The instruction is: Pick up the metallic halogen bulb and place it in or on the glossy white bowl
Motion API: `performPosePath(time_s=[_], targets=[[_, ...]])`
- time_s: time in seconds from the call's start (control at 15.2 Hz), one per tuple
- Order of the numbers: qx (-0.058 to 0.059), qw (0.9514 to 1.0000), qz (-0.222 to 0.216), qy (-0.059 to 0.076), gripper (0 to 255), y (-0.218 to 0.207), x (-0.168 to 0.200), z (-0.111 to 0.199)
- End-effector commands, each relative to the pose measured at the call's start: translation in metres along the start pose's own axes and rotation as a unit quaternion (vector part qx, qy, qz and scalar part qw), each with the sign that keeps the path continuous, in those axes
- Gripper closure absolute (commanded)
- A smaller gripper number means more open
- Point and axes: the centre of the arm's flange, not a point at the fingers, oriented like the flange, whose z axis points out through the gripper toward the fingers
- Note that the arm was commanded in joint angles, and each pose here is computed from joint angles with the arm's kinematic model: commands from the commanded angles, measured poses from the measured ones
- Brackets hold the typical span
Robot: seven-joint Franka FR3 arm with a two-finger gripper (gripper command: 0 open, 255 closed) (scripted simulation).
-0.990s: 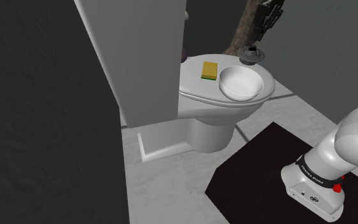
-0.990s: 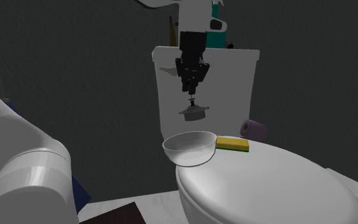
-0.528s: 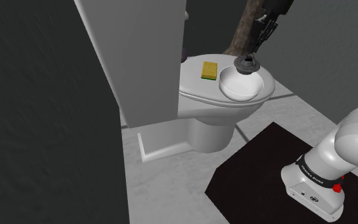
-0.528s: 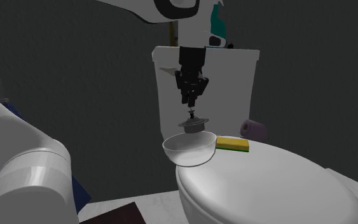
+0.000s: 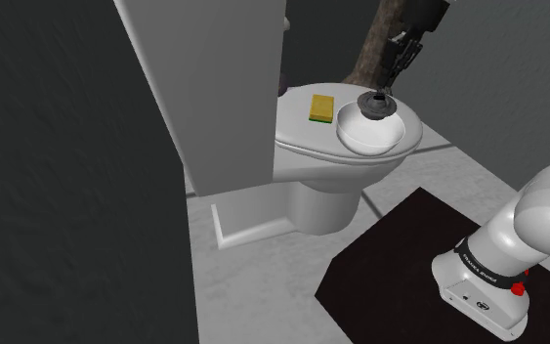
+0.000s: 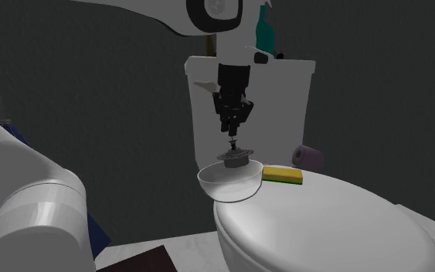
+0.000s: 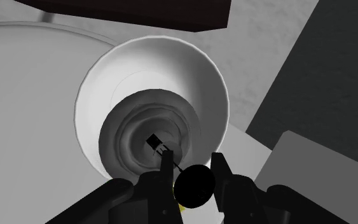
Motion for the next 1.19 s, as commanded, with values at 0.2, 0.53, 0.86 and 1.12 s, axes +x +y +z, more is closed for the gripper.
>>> performPosePath(time_s=[0.2,0.53,0.86,1.12], targets=[[0.000,1.0000,0.000,0.000,0,0.000,0.000,0.000],[0.000,1.0000,0.000,0.000,0,0.000,0.000,-0.026],[0.000,1.0000,0.000,0.000,0,0.000,0.000,-0.050],[0.000,1.0000,0.000,0.000,0,0.000,0.000,-0.050]])
